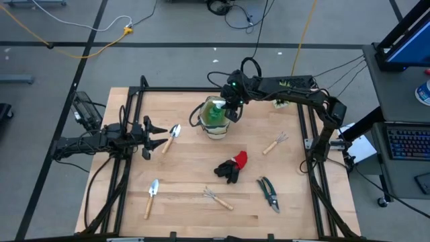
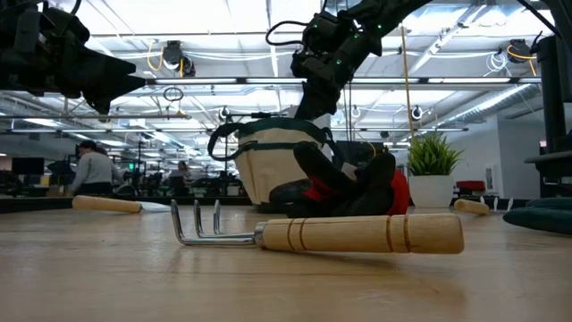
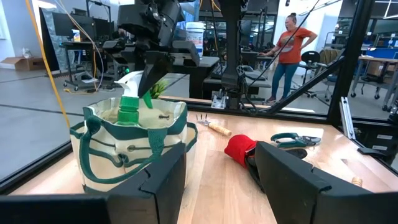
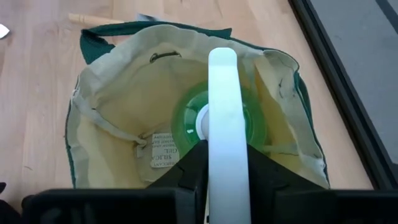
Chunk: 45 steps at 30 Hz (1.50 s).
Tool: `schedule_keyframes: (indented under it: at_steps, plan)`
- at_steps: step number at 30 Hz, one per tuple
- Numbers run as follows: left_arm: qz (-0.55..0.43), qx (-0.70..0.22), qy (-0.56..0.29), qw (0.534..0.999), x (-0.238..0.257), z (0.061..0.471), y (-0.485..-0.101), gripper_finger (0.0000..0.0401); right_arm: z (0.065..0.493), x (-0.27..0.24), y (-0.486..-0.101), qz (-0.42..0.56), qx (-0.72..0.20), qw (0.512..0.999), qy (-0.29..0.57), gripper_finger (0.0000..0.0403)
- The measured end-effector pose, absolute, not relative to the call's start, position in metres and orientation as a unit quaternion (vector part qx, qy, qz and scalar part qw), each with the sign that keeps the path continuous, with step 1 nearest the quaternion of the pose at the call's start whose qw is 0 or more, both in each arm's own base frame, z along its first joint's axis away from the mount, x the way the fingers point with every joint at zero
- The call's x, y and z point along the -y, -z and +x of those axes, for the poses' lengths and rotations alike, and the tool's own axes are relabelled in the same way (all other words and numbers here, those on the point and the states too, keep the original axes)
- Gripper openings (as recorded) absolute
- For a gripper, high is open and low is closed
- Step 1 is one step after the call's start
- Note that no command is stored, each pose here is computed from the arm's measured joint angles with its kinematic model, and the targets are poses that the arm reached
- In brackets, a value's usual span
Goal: Pick & Place Garden tools in Gardening bag
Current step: Put the green and white spray bottle into the gardening bag, then put the red and black gloves into the gardening bag
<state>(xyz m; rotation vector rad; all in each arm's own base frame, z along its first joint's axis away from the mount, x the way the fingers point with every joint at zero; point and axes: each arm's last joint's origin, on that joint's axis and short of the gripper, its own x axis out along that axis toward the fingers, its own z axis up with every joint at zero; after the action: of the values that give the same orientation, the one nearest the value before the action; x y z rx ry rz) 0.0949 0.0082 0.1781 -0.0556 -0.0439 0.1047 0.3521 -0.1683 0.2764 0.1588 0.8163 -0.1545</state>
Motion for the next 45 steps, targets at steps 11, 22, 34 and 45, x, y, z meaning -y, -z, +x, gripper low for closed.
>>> schedule_keyframes:
  at_steps: [11, 22, 34, 45]
  plan:
    - [-0.028, 0.022, -0.052, 0.998, -0.008, 0.095, -0.178, 0.02, 0.351, 0.169, -0.276, 0.068, -0.403, 0.907, 0.099, 0.0089]
    - [-0.028, 0.022, -0.052, 0.998, -0.008, 0.095, -0.178, 0.02, 0.354, 0.171, -0.282, 0.057, -0.378, 0.918, 0.106, 0.0115]
    - [-0.029, 0.022, -0.052, 0.998, -0.008, 0.095, -0.178, 0.02, 0.342, 0.144, -0.326, -0.082, -0.348, 0.915, 0.188, 0.0119]
    - [-0.045, 0.023, -0.051, 0.997, -0.008, 0.095, -0.178, 0.02, 0.308, 0.082, -0.393, -0.162, -0.255, 0.939, 0.163, 0.0114]
